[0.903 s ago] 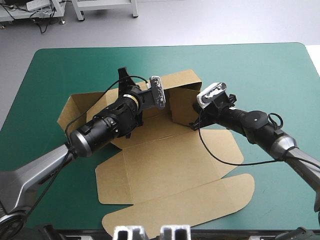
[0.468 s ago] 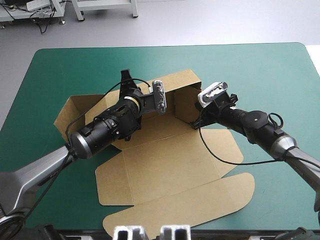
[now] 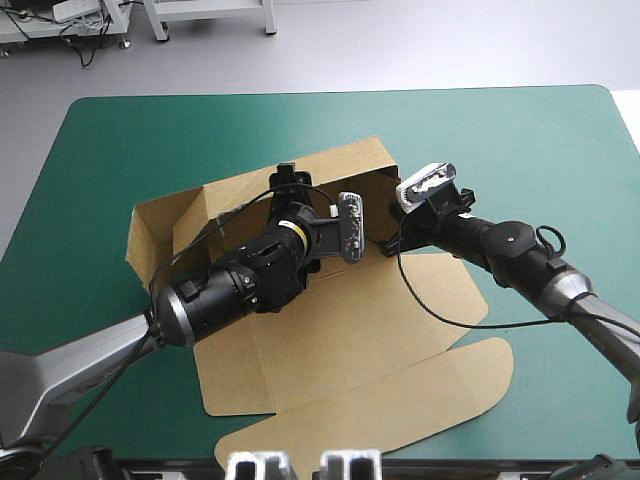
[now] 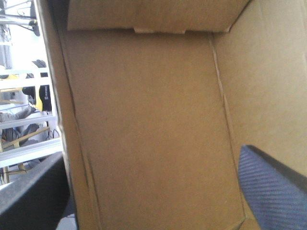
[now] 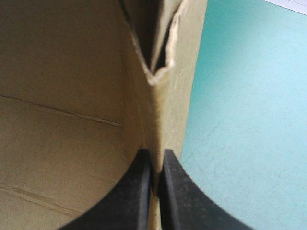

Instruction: Fold the box

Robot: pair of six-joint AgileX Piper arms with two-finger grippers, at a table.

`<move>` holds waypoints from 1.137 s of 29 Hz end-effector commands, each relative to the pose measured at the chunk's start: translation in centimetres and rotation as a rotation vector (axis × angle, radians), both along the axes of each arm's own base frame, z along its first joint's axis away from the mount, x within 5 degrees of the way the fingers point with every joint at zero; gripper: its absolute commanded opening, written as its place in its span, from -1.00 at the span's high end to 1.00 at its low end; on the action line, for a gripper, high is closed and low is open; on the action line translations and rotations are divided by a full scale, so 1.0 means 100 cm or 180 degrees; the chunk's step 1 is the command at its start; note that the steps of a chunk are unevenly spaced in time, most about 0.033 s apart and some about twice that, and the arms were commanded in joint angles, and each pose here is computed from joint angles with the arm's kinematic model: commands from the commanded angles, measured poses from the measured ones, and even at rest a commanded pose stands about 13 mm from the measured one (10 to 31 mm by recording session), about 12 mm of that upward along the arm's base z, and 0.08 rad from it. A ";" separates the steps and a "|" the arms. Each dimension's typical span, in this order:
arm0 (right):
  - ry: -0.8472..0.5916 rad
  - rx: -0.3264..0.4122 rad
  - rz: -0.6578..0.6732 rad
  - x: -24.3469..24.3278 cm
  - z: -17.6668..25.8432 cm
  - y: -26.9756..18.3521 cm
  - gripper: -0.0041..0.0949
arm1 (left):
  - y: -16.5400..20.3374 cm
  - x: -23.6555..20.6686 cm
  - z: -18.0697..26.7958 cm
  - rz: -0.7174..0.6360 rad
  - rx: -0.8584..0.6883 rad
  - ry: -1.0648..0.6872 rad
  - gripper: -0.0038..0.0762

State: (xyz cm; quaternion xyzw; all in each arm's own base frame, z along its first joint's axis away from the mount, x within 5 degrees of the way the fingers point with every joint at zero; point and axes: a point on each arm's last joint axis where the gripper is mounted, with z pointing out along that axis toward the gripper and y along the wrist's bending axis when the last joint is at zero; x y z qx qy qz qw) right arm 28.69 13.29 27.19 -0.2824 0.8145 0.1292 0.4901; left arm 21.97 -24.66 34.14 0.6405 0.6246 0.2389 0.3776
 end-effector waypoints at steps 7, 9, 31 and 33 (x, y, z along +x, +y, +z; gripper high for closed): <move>-0.0191 0.0132 -0.0099 0.000 0.021 -0.002 0.96 | 0.011 -0.038 0.054 -0.0082 -0.0615 -0.0390 -0.11; -0.0206 0.0126 -0.0123 0.000 0.022 -0.003 0.96 | 0.020 -0.035 0.061 0.0162 -0.0807 -0.0460 0.55; 0.0409 -0.0109 0.0155 -0.019 0.073 -0.040 0.96 | 0.197 0.046 0.095 0.2070 -0.2854 0.0393 0.87; 0.0499 -0.0179 0.0082 -0.019 0.082 -0.042 0.96 | 0.212 0.046 0.096 0.2245 -0.2975 0.0387 0.87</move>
